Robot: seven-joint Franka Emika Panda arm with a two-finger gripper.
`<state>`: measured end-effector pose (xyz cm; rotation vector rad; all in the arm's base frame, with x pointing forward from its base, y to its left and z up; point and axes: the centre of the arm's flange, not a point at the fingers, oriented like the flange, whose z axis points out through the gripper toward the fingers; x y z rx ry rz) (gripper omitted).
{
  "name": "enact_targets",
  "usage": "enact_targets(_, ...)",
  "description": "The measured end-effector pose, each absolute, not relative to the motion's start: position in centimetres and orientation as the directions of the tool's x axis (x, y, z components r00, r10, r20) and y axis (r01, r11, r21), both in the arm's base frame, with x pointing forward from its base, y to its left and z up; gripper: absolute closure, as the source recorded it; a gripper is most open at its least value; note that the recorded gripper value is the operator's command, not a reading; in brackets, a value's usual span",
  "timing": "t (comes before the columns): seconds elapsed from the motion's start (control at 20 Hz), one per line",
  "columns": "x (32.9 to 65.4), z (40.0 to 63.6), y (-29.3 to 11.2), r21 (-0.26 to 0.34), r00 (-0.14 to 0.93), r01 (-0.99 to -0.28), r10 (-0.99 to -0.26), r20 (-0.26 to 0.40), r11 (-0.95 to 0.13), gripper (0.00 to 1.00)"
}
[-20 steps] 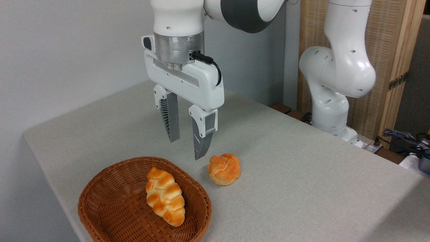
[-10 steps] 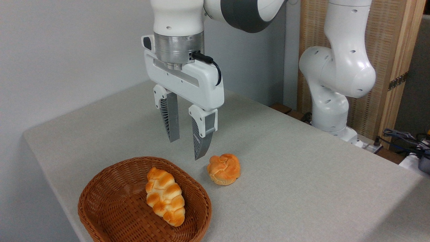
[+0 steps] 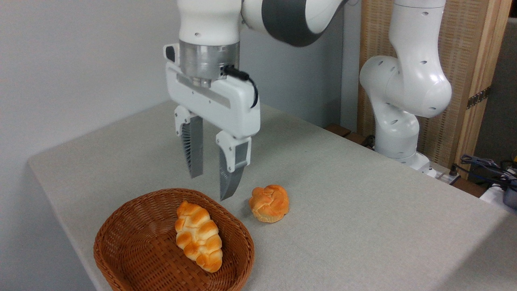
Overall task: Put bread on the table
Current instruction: 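Lower the open gripper into the basket over the braided roll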
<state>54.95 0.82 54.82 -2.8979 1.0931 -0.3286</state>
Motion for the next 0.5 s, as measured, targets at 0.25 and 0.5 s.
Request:
enact_targets(0.25, 57.6, 50.7, 0.1, -0.118, 0.728, -0.65, -0.66, 0.182, -0.75, 0.0)
enact_targets(0.5, 58.7, 46.6, -0.5, -0.024, 0.81, -0.568, -0.563, 0.165, -0.823, 0.0)
